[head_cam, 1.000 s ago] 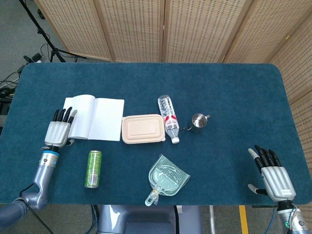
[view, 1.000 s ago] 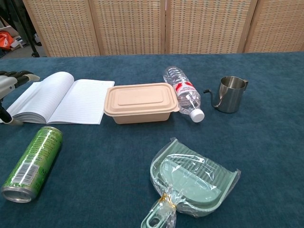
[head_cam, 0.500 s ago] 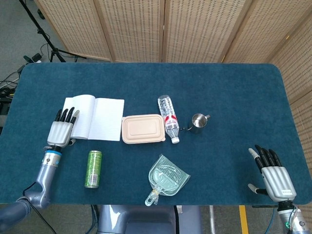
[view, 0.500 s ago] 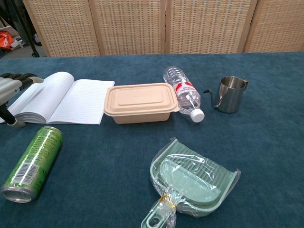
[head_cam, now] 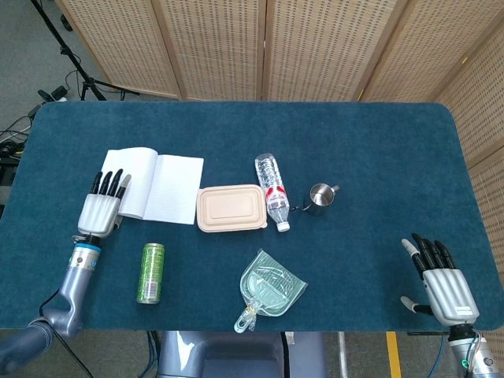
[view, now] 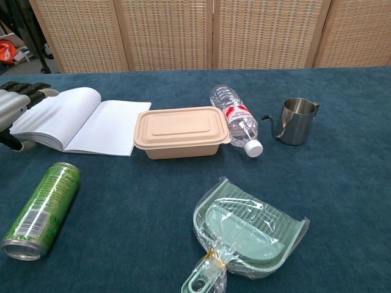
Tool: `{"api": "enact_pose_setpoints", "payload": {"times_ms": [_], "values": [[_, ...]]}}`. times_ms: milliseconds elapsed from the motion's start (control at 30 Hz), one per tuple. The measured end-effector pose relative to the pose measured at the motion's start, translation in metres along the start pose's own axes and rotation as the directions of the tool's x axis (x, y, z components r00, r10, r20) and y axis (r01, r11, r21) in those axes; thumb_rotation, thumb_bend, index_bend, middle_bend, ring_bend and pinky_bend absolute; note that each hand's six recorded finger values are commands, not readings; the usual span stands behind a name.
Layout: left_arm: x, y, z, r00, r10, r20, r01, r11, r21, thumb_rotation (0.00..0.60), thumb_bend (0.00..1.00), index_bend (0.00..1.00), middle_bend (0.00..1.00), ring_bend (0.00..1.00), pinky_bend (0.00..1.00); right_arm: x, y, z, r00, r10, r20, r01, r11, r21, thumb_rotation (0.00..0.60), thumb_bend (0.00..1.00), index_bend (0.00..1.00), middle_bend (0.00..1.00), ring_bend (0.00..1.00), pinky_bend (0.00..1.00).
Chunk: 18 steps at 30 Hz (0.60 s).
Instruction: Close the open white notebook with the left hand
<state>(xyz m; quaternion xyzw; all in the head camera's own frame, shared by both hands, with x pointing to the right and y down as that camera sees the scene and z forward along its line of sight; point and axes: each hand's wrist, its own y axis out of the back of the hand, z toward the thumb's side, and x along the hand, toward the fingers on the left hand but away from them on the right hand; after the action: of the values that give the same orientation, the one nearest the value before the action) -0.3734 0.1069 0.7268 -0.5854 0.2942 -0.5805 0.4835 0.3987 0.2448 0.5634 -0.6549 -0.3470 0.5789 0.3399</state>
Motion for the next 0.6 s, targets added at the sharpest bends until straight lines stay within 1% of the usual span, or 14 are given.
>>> {"api": "enact_pose_setpoints", "payload": {"times_ms": [133,167,267,300,433,467,533,600], "values": [[-0.002,0.015,0.005,0.994,0.101,0.031,-0.101,0.995,-0.009,0.6,0.27,0.0,0.0,0.0,0.0,0.0,0.0,0.0,1.0,0.0,0.0,0.0,1.0,0.001,0.6,0.0,0.0,0.0,0.0,0.0],[-0.003,0.02,0.007,0.99,0.135,0.04,-0.135,0.991,-0.018,0.6,0.27,0.0,0.0,0.0,0.0,0.0,0.0,0.0,1.0,-0.001,0.001,0.001,1.0,0.001,0.6,0.0,0.0,0.0,0.0,0.0],[-0.005,0.03,0.009,0.977,0.205,0.055,-0.202,0.978,-0.052,0.6,0.26,0.0,0.0,0.0,0.0,0.0,0.001,0.0,1.0,-0.002,0.0,0.002,1.0,-0.001,0.6,0.0,0.0,0.0,0.0,0.0],[-0.005,0.031,0.01,0.974,0.218,0.058,-0.215,0.975,-0.061,0.6,0.24,0.0,0.0,0.0,0.0,0.001,0.001,0.0,1.0,-0.003,0.0,0.003,1.0,-0.001,0.6,0.0,0.0,0.0,0.0,0.0],[-0.006,0.039,0.015,0.96,0.274,0.06,-0.266,0.958,-0.111,0.6,0.1,0.0,0.0,0.0,0.0,0.001,0.001,-0.001,1.0,-0.003,0.002,0.003,1.0,-0.002,0.6,0.0,0.0,0.0,0.0,0.0],[-0.006,0.043,0.016,0.954,0.294,0.059,-0.285,0.95,-0.128,0.6,0.06,0.0,0.0,0.0,0.0,0.001,0.001,-0.001,1.0,-0.002,0.002,0.002,1.0,-0.002,0.6,0.0,0.0,0.0,0.0,0.0],[-0.007,0.049,0.019,0.943,0.328,0.059,-0.315,0.936,-0.159,0.6,0.01,0.0,0.0,0.0,0.0,0.001,0.001,0.0,1.0,0.0,0.002,0.0,1.0,-0.002,0.6,0.0,0.0,0.0,0.0,0.0],[-0.008,0.056,0.022,0.93,0.364,0.059,-0.347,0.918,-0.194,0.6,0.0,0.0,0.0,0.0,0.0,0.001,0.001,0.0,1.0,0.0,0.0,0.0,1.0,-0.002,0.6,0.0,0.0,0.0,0.0,0.0]]}}
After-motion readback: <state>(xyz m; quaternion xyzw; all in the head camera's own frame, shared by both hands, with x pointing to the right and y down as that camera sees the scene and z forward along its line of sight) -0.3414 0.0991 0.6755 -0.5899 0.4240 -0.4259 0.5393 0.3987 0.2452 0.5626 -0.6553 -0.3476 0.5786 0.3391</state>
